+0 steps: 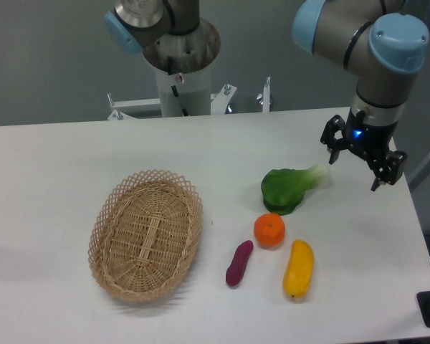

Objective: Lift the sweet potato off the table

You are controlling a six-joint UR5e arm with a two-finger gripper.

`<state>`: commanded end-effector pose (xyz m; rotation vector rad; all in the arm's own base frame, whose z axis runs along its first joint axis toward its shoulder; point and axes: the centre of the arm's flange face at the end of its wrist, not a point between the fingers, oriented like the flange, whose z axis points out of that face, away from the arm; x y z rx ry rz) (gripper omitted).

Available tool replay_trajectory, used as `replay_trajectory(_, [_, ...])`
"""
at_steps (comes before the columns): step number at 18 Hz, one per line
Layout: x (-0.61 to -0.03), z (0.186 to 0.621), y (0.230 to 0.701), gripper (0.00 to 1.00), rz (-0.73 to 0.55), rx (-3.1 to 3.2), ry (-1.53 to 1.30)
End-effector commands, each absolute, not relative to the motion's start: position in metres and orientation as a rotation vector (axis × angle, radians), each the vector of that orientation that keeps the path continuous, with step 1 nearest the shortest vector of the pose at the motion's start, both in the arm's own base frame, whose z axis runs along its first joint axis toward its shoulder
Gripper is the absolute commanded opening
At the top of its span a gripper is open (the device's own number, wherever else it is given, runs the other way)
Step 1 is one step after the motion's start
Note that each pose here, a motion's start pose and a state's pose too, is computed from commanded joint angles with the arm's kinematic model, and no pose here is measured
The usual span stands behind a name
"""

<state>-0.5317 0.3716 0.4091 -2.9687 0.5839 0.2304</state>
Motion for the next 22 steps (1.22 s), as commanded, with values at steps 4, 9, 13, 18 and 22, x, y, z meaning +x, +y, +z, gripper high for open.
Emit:
replay_trajectory(4, [-0.529, 0.41, 0.374, 1.0, 0.231, -2.968, 0.574])
replay_trajectory(9, [-0.525, 0.403, 0.376, 1.0, 0.209, -2.972, 0.549])
replay_trajectory(13, [-0.519, 0.401, 0.387, 1.0, 0.178, -2.946, 0.433])
replay_trajectory(18, [-0.494, 0.39, 0.431, 1.0, 0.159, -2.943, 0.218])
replay_trajectory(22, [-0.471, 0.373, 0.476, 1.0, 0.169, -2.926, 0.099])
